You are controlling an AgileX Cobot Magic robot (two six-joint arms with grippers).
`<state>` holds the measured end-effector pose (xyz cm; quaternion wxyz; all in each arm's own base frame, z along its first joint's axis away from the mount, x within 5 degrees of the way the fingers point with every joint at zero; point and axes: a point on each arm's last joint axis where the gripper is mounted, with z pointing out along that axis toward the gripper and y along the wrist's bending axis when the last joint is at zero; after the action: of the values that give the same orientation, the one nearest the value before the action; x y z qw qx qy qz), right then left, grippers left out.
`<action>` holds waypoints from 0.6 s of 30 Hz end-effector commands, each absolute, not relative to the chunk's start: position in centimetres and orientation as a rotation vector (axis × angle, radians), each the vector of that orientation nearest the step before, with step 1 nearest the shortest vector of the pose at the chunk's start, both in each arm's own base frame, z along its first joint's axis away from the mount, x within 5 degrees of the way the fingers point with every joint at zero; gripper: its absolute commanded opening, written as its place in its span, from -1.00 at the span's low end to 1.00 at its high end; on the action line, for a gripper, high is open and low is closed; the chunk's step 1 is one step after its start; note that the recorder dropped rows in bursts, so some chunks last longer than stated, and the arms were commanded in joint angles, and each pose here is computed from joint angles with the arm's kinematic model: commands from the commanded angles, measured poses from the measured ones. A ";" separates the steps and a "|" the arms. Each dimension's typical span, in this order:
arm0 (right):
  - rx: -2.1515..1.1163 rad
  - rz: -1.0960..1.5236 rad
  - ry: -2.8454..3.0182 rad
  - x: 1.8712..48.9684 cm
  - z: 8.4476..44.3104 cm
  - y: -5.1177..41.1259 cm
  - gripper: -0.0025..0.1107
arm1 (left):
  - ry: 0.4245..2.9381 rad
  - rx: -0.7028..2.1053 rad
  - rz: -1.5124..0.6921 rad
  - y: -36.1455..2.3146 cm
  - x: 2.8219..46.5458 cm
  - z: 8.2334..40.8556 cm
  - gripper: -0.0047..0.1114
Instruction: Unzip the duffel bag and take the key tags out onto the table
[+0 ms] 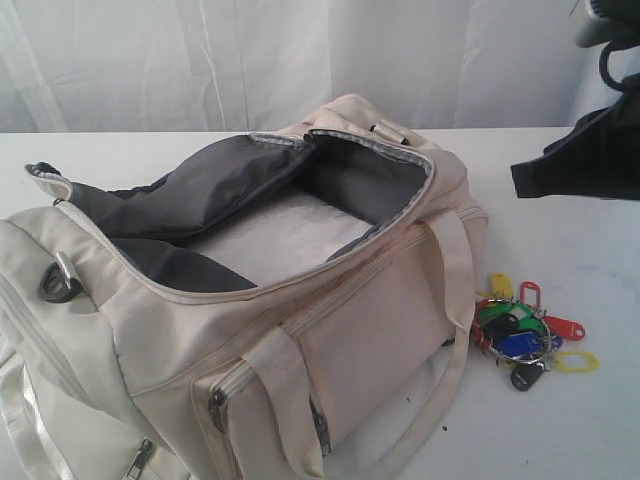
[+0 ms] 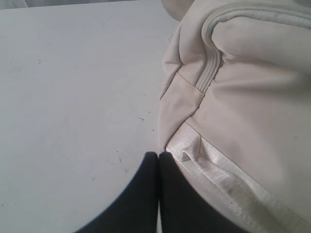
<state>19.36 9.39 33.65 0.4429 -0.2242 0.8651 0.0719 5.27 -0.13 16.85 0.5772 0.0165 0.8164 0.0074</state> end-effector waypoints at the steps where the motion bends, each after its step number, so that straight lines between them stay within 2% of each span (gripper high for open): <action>1: -0.562 0.174 2.141 19.2 33.7 9.3 -0.96 | 1.908 0.035 0.012 -0.1 5.2 16.8 -0.92; 5: -0.566 0.173 2.137 19.2 33.7 9.3 -0.96 | 1.908 0.035 0.012 -0.1 5.2 16.8 -0.92; 10: -0.799 -0.021 2.047 19.3 33.8 8.9 -0.96 | 1.908 0.035 0.012 -0.1 5.2 16.8 -0.92; 18: -0.800 -0.022 2.047 19.3 33.8 8.9 -0.96 | 1.908 0.035 0.012 -0.1 5.2 16.8 -0.92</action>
<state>19.46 8.99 33.79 0.4537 -0.3180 0.8325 -0.0023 5.27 -0.13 16.85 0.5772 0.0165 0.8164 0.0074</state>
